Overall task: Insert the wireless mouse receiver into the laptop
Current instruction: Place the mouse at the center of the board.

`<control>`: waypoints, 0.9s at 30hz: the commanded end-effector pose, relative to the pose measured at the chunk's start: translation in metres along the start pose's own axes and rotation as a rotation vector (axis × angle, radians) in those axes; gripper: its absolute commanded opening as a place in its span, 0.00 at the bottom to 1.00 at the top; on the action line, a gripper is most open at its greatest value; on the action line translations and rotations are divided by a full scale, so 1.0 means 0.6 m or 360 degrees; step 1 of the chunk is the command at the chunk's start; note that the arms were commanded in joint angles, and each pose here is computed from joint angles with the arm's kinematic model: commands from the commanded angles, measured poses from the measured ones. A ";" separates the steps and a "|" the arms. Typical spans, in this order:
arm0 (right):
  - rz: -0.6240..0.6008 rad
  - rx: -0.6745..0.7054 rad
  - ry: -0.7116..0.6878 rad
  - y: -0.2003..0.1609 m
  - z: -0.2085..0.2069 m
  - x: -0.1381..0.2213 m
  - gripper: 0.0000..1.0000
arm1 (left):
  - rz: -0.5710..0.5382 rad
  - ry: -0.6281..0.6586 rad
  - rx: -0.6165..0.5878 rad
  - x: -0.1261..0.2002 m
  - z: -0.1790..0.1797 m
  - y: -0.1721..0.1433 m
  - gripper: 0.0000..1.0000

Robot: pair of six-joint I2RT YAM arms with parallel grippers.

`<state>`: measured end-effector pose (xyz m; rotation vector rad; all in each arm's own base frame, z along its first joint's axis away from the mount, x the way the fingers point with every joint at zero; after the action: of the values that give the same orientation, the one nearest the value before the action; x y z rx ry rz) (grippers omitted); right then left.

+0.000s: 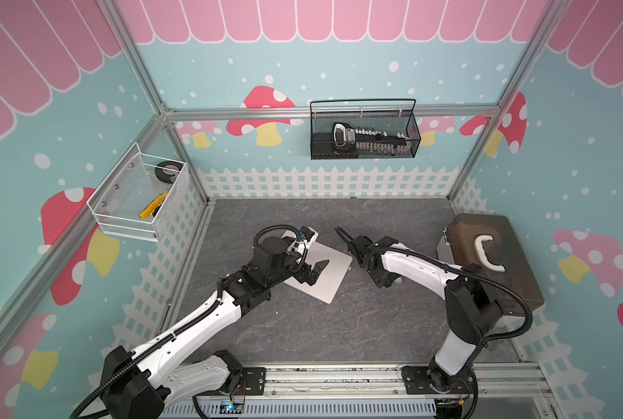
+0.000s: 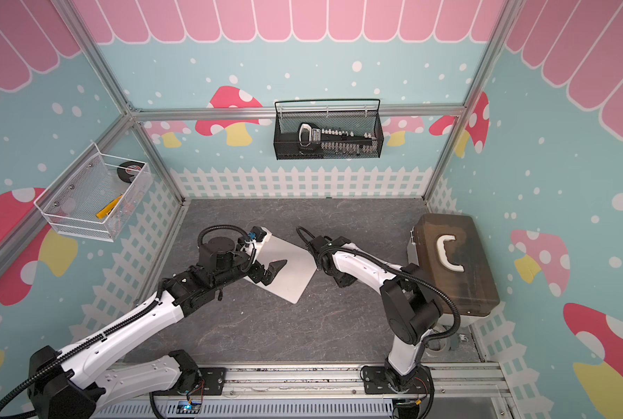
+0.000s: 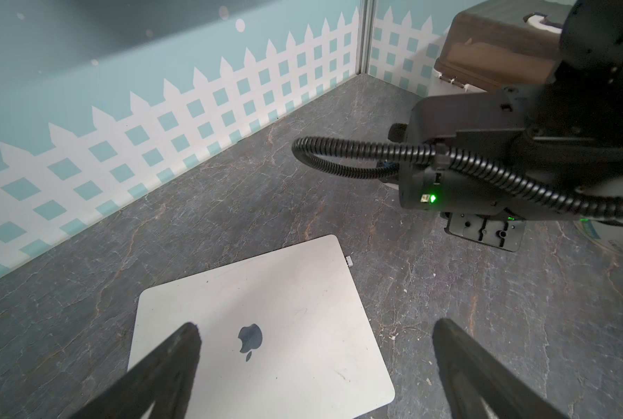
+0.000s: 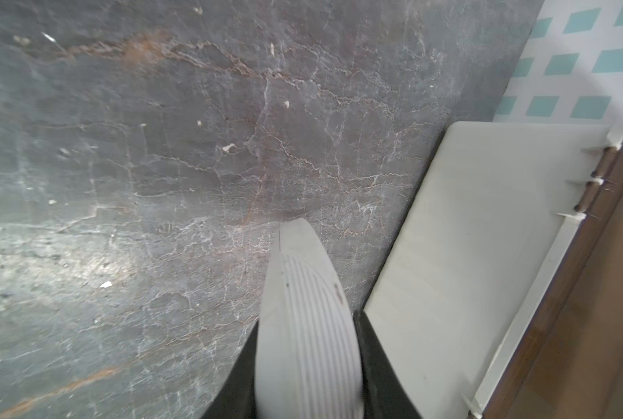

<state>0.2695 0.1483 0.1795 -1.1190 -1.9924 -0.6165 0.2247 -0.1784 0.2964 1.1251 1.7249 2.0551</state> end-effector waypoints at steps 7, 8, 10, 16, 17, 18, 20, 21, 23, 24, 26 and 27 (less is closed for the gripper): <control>0.0010 -0.0076 -0.0072 -0.005 0.026 -0.029 0.31 | -0.0006 0.0038 0.0040 0.010 0.006 0.001 0.99; 0.0012 -0.0078 -0.0070 -0.006 0.029 -0.031 0.31 | -0.0005 0.0038 0.0040 0.010 0.006 0.000 0.99; 0.0016 -0.0082 -0.0058 -0.007 0.036 -0.037 0.31 | -0.0006 0.0035 0.0040 0.011 0.006 0.001 0.99; 0.0024 -0.0075 -0.0040 -0.005 0.053 -0.046 0.33 | -0.0006 0.0036 0.0031 0.012 0.006 0.001 0.99; 0.0028 -0.0070 -0.0037 -0.004 0.056 -0.048 0.34 | -0.0004 0.0037 0.0032 0.012 0.007 0.001 0.99; 0.0029 -0.0069 -0.0035 -0.004 0.058 -0.050 0.35 | -0.0004 0.0040 0.0033 0.012 0.008 0.001 0.99; 0.0036 -0.0060 -0.0034 -0.004 0.064 -0.053 0.37 | -0.0006 0.0037 0.0032 0.012 0.007 0.001 0.99; 0.0037 -0.0056 -0.0034 -0.003 0.066 -0.054 0.37 | -0.0007 0.0038 0.0033 0.012 0.008 0.002 0.99; 0.0039 -0.0049 -0.0033 -0.004 0.070 -0.056 0.40 | -0.0005 0.0041 0.0029 0.012 0.008 0.002 0.99; 0.0039 -0.0045 -0.0034 -0.004 0.071 -0.057 0.41 | -0.0006 0.0042 0.0029 0.013 0.008 0.002 0.99; 0.0036 -0.0047 -0.0024 -0.004 0.073 -0.058 0.43 | -0.0008 0.0045 0.0024 0.013 0.009 0.003 0.99; 0.0035 -0.0045 -0.0021 -0.005 0.074 -0.059 0.45 | -0.0004 0.0046 0.0023 0.013 0.009 0.002 0.99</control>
<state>0.2654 0.1599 0.1325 -1.1520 -1.9927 -0.6441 0.2259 -0.1753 0.2967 1.1199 1.7475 2.0593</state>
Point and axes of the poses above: each gripper's point midway between its finger pads, its own x axis back along the fingers, its own z axis along the line the jaws close on, y = z × x, the point moved 10 cm from there along x, back along the fingers, and after that the axes turned 3 degrees about x, right-handed, at the moved point
